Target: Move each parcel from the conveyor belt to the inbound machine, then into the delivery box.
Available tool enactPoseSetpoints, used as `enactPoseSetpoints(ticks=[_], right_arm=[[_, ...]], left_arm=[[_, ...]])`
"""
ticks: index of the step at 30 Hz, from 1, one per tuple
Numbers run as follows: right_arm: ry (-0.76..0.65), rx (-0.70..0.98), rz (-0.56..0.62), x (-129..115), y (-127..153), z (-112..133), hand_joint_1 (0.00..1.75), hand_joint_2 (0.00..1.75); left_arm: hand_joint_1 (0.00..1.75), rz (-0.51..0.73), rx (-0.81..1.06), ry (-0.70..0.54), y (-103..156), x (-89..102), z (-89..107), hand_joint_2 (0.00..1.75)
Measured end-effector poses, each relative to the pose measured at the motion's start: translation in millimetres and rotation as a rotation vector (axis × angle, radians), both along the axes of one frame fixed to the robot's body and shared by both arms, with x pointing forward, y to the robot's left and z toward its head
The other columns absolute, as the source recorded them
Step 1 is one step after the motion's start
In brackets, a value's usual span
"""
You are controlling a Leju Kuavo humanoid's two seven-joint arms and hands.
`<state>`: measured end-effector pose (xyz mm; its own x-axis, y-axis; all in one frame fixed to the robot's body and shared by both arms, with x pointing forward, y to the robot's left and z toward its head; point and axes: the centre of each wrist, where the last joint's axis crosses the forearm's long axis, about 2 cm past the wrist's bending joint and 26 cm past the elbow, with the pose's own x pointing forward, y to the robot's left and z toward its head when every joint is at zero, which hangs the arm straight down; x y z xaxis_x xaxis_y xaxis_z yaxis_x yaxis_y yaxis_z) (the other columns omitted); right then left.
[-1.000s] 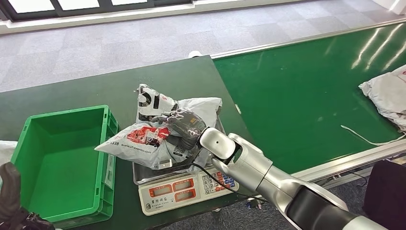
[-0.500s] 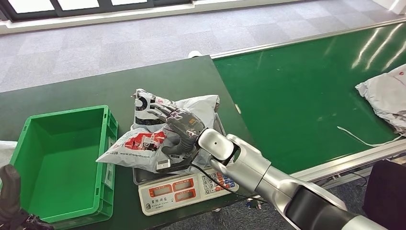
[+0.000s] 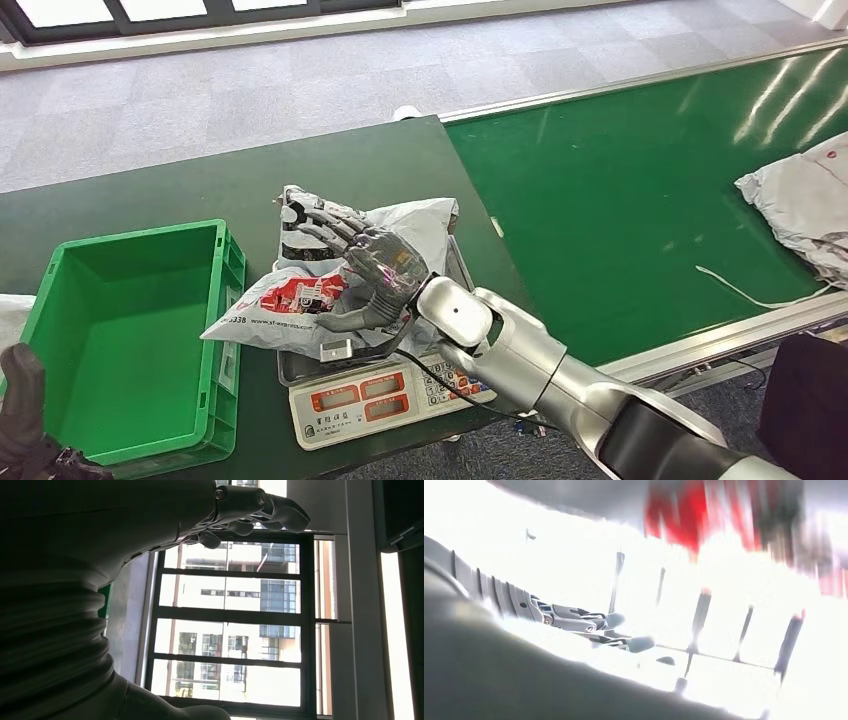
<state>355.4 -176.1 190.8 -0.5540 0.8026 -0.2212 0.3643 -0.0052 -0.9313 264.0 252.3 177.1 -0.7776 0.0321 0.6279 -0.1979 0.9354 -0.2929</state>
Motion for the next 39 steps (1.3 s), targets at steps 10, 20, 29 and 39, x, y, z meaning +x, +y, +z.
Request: enactPoseSetpoints(ticks=[10,20,29,39], right_arm=[[-0.295,0.175,0.062,-17,0,24,0.00,1.75],[-0.560,0.310,0.020,-35,-6,40,0.00,1.75],[-0.788,0.548,0.290,-62,-25,87,0.00,1.75],[-0.843,0.577,0.239,-67,-36,91,0.00,1.75]], left_arm=[[0.00,-0.018,-0.003,-0.006,0,0.1,0.2,1.75],[0.00,0.056,0.055,0.043,-3,1.2,-5.4,1.75],[0.00,-0.005,0.370,0.236,-44,18.3,-46.6,1.75],[0.00,-0.036,0.391,0.266,-52,21.8,-54.2,1.75]])
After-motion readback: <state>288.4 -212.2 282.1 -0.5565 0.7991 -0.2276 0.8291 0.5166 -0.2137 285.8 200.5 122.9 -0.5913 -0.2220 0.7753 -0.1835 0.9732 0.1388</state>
